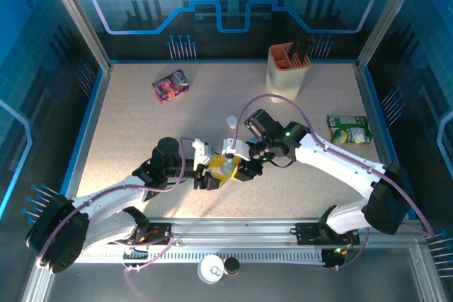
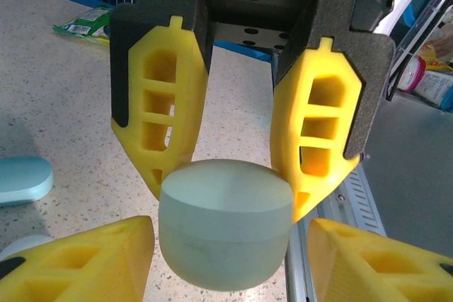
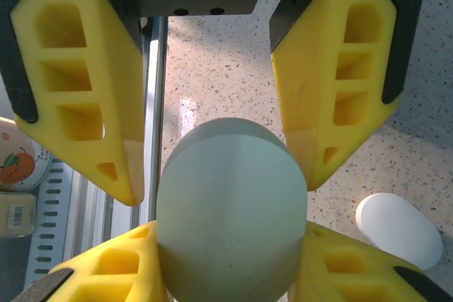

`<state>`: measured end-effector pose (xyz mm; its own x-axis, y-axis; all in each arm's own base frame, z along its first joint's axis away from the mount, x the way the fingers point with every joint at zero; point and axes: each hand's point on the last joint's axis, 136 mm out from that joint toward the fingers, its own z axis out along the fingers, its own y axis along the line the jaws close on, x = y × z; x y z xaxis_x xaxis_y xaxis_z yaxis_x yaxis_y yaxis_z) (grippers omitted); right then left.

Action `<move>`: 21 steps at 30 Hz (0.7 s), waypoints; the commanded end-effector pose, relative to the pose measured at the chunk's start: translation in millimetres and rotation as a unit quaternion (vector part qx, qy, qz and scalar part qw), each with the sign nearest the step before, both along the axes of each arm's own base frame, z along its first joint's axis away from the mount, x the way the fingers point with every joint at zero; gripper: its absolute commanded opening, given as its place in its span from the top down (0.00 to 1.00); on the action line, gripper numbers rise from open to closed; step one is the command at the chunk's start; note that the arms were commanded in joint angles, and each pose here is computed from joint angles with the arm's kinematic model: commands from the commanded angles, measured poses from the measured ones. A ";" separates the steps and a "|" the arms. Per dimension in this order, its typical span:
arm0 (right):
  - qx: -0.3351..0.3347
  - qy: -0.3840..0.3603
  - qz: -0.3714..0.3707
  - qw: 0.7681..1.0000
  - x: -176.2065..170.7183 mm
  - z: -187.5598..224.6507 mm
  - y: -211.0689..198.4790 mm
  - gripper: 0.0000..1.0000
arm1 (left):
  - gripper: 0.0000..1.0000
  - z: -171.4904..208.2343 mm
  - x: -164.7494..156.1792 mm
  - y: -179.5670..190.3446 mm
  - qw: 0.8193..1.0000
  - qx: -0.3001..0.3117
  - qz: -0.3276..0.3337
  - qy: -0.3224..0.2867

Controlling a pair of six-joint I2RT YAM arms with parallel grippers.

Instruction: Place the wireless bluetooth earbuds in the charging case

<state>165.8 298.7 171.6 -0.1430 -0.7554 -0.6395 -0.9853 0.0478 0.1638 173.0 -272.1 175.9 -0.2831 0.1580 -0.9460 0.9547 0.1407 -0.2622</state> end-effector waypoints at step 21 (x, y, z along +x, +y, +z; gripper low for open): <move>0.033 0.008 0.024 0.999 -1.4 11.1 13.0 0.69 | 0.42 5.0 -8.8 -4.4 0.999 0.000 -0.044 -0.025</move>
<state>164.7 304.9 171.0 -0.1452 -0.7434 -0.6529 -0.9820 0.0275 0.1871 167.6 -272.9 170.7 -0.2612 0.1829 -0.9478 0.9638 0.1040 -0.2455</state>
